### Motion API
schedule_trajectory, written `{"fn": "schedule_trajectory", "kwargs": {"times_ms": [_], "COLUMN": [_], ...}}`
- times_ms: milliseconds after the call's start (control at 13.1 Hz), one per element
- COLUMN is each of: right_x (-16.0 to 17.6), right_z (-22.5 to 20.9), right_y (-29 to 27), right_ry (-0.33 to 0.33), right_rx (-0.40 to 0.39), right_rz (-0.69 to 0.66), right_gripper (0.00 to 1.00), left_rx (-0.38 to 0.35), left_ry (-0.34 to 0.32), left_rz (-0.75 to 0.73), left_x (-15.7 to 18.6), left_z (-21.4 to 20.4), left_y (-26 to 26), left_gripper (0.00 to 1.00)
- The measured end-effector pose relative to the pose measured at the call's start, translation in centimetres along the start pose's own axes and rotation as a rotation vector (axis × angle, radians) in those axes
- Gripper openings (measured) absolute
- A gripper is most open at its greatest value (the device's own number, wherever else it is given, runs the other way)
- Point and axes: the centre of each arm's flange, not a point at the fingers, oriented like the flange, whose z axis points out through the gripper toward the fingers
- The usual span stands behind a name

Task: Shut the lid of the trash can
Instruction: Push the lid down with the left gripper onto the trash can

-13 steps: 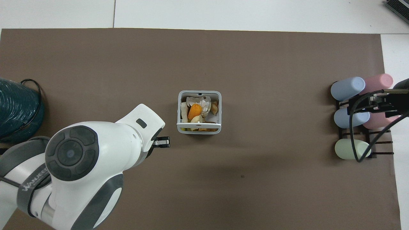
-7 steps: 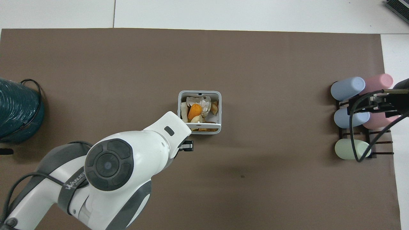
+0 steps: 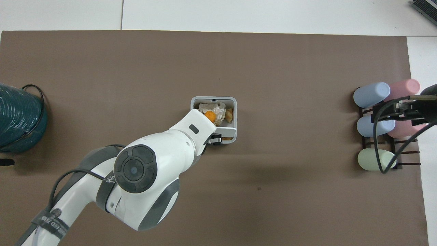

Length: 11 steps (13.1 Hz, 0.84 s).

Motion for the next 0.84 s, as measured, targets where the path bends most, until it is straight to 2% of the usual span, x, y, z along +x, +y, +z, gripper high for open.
{"fn": "schedule_trajectory", "kwargs": {"times_ms": [457,837], "right_x": [0.0,0.0], "right_z": [0.0,0.0], "right_y": [0.0,0.0], "right_ry": [0.000,0.000], "right_rx": [0.000,0.000], "right_rz": [0.000,0.000], "right_gripper": [1.00,1.00], "left_rx": [-0.057,-0.061], "left_ry": [0.072,0.084], "left_rz": [-0.113,-0.127], "left_x": [5.0,5.6], "left_z": [0.5,3.2], "left_y": [-1.1,-0.9], "left_gripper": [0.01,0.01]}}
